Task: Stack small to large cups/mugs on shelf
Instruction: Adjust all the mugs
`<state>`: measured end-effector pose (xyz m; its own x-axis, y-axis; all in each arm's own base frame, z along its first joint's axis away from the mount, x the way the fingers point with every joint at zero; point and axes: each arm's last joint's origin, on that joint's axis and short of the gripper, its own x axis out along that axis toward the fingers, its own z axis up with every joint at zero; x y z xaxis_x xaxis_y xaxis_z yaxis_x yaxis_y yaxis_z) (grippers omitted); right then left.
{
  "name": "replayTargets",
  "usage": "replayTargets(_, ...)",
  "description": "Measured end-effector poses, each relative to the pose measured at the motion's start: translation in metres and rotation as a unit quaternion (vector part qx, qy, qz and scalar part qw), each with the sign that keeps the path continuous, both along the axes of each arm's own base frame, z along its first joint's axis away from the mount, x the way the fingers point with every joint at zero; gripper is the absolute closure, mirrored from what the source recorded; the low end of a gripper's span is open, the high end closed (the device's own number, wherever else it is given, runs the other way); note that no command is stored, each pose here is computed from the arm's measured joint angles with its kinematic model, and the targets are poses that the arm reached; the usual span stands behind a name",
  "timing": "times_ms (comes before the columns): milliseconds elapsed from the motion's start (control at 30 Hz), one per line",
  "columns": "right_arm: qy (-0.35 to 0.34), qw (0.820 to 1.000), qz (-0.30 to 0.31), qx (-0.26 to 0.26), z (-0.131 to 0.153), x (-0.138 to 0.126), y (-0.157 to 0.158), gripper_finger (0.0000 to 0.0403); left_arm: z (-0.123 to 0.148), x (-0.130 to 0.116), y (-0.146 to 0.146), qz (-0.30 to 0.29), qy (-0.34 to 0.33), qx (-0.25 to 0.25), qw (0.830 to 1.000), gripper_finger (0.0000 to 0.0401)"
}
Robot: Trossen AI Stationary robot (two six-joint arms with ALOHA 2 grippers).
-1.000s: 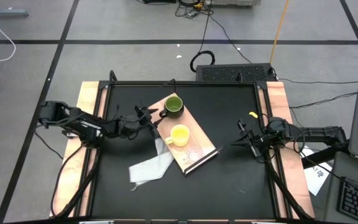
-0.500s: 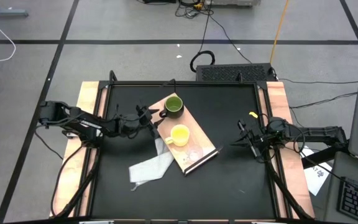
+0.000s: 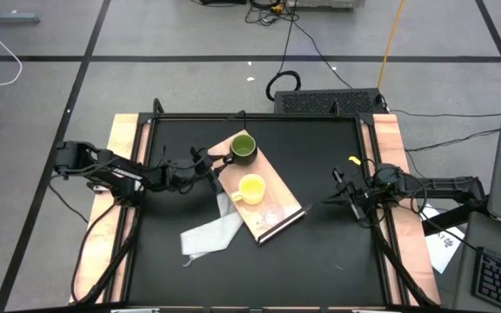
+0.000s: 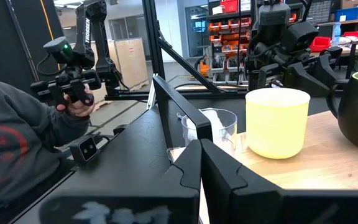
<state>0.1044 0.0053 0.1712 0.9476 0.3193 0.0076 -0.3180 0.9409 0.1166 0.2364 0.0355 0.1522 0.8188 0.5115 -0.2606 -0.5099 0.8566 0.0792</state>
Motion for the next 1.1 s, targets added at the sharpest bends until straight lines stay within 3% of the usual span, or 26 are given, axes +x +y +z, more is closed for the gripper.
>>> replayTargets(467,0.001,1.000,0.000,0.003,0.0000,0.0000,0.0000,0.0403,0.0000,0.0007,-0.0053,-0.012,0.002,0.003,1.000,0.0317)
replayTargets(1100,0.001,1.000,0.000,0.003,0.0000,0.0000,0.0000,0.0403,-0.0004,0.0006,-0.0089,-0.001,0.000,0.000,1.000,0.0320)
